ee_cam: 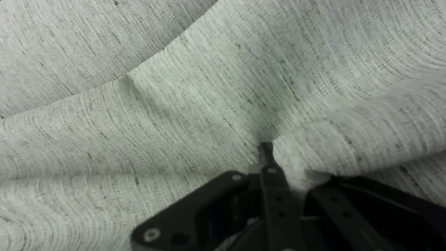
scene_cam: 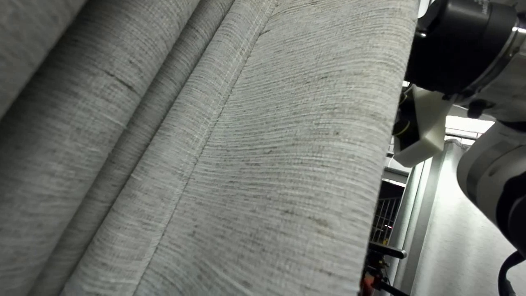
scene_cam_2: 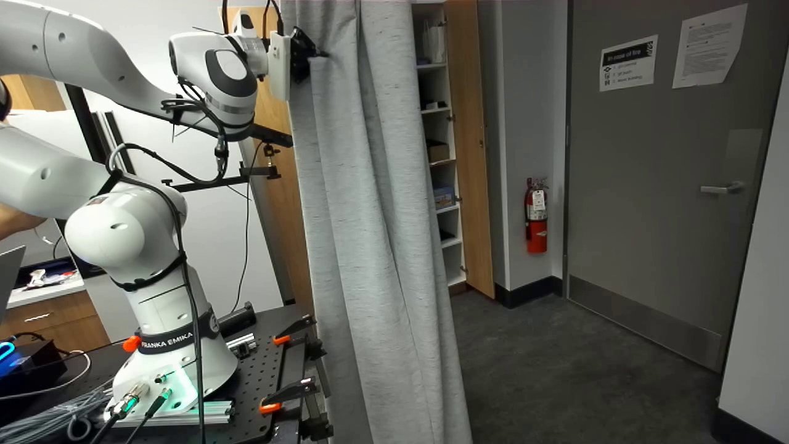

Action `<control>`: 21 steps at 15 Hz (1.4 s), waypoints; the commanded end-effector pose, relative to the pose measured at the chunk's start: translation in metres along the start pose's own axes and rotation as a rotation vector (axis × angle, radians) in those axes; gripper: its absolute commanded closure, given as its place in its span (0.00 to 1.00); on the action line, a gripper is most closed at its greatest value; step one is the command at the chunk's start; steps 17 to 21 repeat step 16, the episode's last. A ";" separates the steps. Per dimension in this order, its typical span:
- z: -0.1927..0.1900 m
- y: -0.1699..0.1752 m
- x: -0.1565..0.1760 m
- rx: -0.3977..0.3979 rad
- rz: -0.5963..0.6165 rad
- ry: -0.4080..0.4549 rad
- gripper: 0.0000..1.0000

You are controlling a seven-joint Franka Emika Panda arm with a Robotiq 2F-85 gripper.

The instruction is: Slide the curtain to the left

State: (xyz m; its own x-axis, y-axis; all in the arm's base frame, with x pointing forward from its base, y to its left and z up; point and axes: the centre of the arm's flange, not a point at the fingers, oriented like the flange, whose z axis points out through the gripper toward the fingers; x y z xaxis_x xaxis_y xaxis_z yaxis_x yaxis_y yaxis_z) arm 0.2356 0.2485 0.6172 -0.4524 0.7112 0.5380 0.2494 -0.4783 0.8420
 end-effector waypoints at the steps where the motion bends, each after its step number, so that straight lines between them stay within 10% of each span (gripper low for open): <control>1: -0.005 -0.074 -0.012 0.126 -0.038 -0.029 1.00; 2: 0.001 -0.001 0.000 -0.005 0.000 -0.005 0.98; 21: 0.001 -0.002 0.000 -0.005 0.001 -0.008 0.98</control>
